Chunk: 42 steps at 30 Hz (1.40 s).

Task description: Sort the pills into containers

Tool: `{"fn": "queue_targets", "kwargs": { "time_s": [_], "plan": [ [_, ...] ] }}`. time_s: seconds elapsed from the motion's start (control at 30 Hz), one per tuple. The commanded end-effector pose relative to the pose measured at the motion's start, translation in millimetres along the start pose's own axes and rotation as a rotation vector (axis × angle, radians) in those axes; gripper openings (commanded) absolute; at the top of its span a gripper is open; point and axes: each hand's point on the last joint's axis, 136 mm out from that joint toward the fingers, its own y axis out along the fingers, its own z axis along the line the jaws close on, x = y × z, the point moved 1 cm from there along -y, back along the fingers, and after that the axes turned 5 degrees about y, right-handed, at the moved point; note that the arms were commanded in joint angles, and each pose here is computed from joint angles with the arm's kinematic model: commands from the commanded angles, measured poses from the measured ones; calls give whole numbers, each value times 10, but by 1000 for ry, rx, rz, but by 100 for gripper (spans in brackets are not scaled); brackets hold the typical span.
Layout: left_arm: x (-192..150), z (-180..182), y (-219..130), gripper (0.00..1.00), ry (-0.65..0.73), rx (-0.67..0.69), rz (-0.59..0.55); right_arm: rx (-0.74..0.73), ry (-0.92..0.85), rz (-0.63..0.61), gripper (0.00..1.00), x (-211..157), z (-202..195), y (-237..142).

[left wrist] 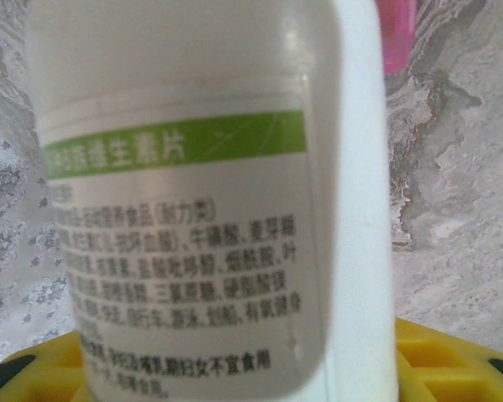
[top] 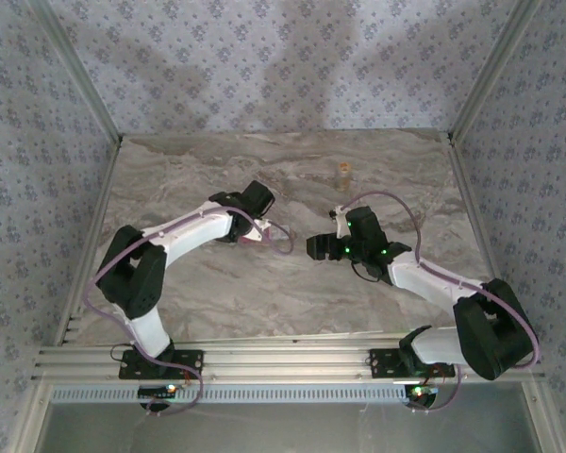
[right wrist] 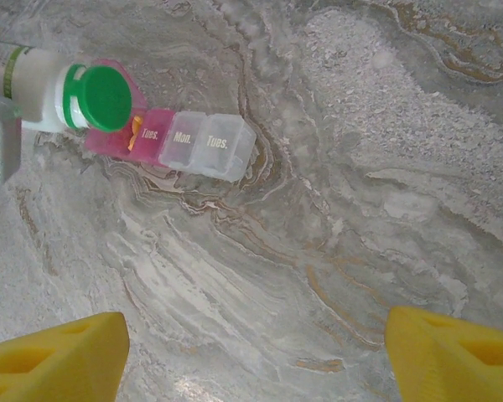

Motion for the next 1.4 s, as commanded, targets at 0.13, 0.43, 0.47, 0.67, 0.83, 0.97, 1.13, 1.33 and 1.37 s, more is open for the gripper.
{"fn": "queue_targets", "kwargs": {
  "time_s": [0.13,0.43,0.47,0.67,0.83,0.97,1.13,1.33,1.37],
  "plan": [
    [-3,14,-174,0,-237,29,-157,20,-1,18,82,40,78,24],
    [39,-117,-417,0,-545,76,-426,24,-6,37,82,9,79,61],
    [51,-126,-470,0,-582,88,-469,20,-8,36,82,15,75,65],
    [55,-31,-1226,0,-811,191,-928,57,-43,43,82,2,132,106],
    [-246,64,-2148,0,-991,419,-1447,179,-89,1,80,179,463,-116],
    [-253,91,-2407,0,-1085,429,-1676,278,-177,-125,79,490,942,-575],
    [57,100,-2531,0,-1034,402,-1734,365,-322,-309,78,738,1505,-1229],
    [344,110,-2562,0,-958,317,-1765,379,-320,-297,73,825,1728,-1451],
    [361,105,-2579,0,-952,313,-1777,388,-315,-292,73,824,1756,-1449]
  ]
}}
